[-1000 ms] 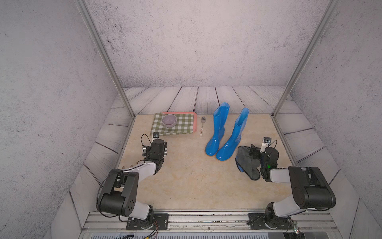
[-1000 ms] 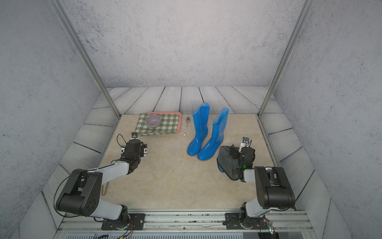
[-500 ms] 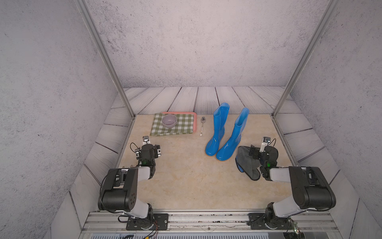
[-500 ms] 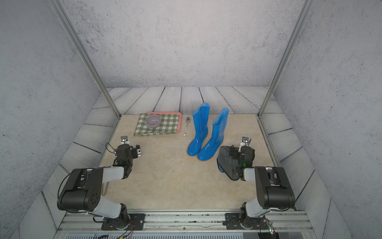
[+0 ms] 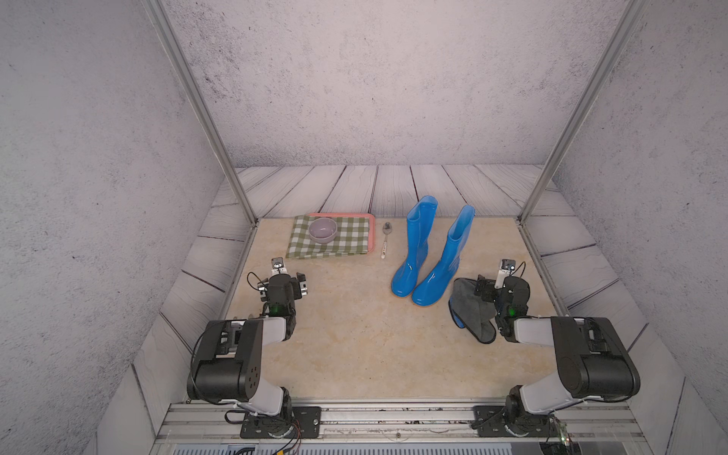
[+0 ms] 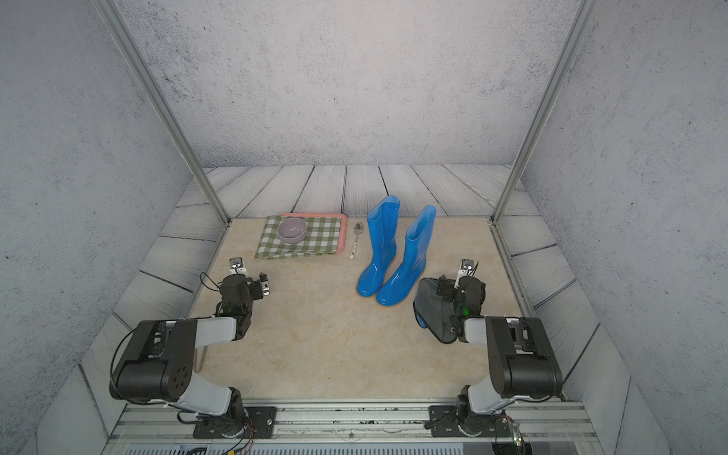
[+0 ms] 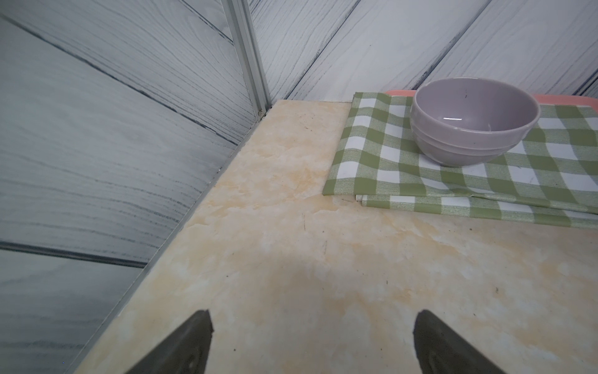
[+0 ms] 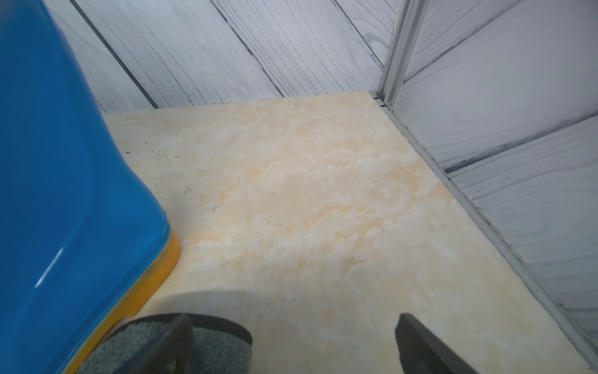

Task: Wipe the rubber boots with a cloth
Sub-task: Reset both arms

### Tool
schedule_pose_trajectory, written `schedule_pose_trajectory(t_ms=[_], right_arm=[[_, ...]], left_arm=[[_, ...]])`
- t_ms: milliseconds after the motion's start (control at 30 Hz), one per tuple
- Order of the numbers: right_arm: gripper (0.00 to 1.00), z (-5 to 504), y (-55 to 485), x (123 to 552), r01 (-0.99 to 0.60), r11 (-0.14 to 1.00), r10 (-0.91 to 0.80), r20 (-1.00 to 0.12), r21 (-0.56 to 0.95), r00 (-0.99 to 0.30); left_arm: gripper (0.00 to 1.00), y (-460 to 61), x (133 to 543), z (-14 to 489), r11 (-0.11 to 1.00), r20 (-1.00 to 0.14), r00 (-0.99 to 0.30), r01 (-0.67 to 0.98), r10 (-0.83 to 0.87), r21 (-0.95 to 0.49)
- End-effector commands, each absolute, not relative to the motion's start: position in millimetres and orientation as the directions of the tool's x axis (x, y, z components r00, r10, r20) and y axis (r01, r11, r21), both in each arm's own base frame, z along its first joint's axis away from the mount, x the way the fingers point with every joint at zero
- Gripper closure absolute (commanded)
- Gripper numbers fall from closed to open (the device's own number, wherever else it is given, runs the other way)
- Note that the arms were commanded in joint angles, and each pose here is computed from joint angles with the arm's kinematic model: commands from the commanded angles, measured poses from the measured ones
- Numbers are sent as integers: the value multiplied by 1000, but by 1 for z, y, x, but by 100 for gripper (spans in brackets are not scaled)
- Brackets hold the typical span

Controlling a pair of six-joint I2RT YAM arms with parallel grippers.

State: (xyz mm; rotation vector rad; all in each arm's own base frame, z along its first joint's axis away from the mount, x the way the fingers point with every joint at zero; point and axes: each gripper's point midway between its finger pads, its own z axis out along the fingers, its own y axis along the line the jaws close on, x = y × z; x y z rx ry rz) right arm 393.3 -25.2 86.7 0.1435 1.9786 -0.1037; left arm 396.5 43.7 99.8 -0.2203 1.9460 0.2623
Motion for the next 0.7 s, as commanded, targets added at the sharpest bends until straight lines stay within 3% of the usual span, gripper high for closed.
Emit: schedule_pose_trajectory(t_ms=[0, 367, 467, 667], right_arm=[[1, 90, -28, 396, 166, 986, 56, -918, -11, -392], [1, 89, -27, 397, 159, 987, 49, -916, -16, -399], [1, 86, -6, 404, 30, 999, -14, -902, -30, -432], [1, 86, -6, 403, 32, 999, -12, -904, -29, -428]], left_arm=[[1, 44, 397, 100, 958, -929, -368, -276, -35, 73], [1, 44, 398, 100, 958, -929, -367, -276, -35, 73], [1, 44, 398, 100, 958, -929, -368, -276, -35, 73], [1, 44, 397, 100, 958, -929, -368, -276, -35, 74]])
